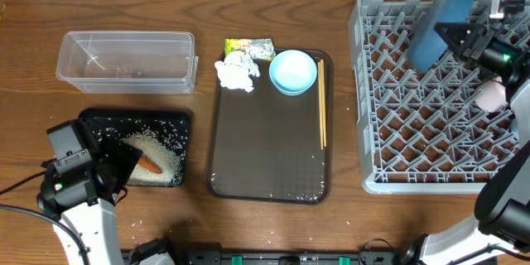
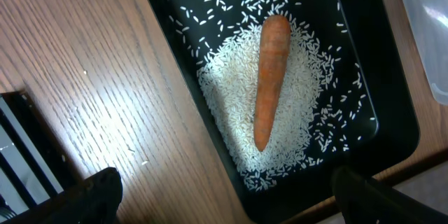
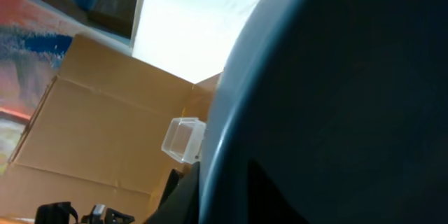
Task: Sort waste into correct bins and load items into the dishwasher rack
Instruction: 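Set the teal plate upright in the rack and release it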
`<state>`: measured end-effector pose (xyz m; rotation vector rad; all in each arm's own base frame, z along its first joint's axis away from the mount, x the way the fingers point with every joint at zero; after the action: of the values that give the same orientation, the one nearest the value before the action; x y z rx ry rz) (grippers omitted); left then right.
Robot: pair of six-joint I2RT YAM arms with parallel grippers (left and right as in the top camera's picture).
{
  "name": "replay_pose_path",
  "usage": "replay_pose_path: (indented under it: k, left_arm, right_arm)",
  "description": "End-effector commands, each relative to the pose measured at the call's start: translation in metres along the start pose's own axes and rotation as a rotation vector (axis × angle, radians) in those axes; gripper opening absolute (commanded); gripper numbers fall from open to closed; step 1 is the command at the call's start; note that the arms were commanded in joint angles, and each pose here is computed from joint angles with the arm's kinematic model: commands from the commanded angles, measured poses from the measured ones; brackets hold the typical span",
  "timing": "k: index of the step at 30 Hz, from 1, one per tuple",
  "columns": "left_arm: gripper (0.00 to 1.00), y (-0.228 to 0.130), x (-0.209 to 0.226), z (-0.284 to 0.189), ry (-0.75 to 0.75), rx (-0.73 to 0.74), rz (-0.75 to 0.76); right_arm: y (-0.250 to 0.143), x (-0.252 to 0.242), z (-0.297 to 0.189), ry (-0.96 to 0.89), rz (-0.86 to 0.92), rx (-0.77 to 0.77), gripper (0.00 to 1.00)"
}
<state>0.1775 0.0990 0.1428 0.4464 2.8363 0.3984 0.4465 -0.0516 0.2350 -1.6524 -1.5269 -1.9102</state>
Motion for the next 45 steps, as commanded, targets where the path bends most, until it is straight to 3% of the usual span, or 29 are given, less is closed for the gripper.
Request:
replay_pose_path:
  k: [1,4,8,11,13,19,30,32,38,45]
  left_arm:
    - [0.98,0.001,0.005,0.001,0.021,-0.010,-0.022]
    - [0.98,0.001,0.005,0.001,0.021,-0.010,-0.022]
    - [0.98,0.001,0.005,0.001,0.021,-0.010,-0.022]
    - [0.98,0.001,0.005,0.001,0.021,-0.010,-0.022]
    - [0.98,0.001,0.005,0.001,0.021,-0.010,-0.022]
    - [0.98,0.001,0.005,0.001,0.021,-0.010,-0.022]
    - [0.98,0.001,0.005,0.001,0.021,-0.010,-0.022]
    - [0.98,0.001,0.005,0.001,0.021,-0.010,-0.022]
    - [0.98,0.001,0.005,0.001,0.021,-0.010,-0.022]
    - [0.98,0.001,0.005,0.001,0.021,-0.010,-0.022]
  right_arm:
    - [0.001,-0.013,-0.011,-0.065,0.060,-0.029,0.21]
    - [0.004,-0.012,-0.021,-0.148,0.063,-0.057,0.24]
    - [0.008,0.003,-0.034,-0.245,0.041,-0.089,0.63]
    - [0.010,0.020,-0.044,-0.322,0.016,-0.115,0.81]
    - [0.012,0.033,-0.052,-0.380,-0.012,-0.133,0.87]
    - [0.010,0.085,-0.077,-0.507,-0.103,-0.179,0.93]
    - [-0.032,0.172,-0.085,-0.478,-0.209,-0.157,0.94]
    - [-0.045,0.184,-0.078,-0.457,-0.235,-0.119,0.99]
    - [-0.083,0.200,-0.047,-0.372,-0.260,0.036,0.99]
    - [-0.116,0.184,0.016,-0.408,-0.416,0.252,0.99]
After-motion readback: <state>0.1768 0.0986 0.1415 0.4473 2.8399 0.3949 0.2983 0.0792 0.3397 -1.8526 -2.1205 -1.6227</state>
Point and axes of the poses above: each gripper's point midway between its finger pads, its own z axis out along the fingers, its own x axis along the line the jaws close on, y = z × x, the point moved 1 cm from there along -z, back along the fingers, and after that the axes turned 6 degrees about -z, right-handed, at the moved point
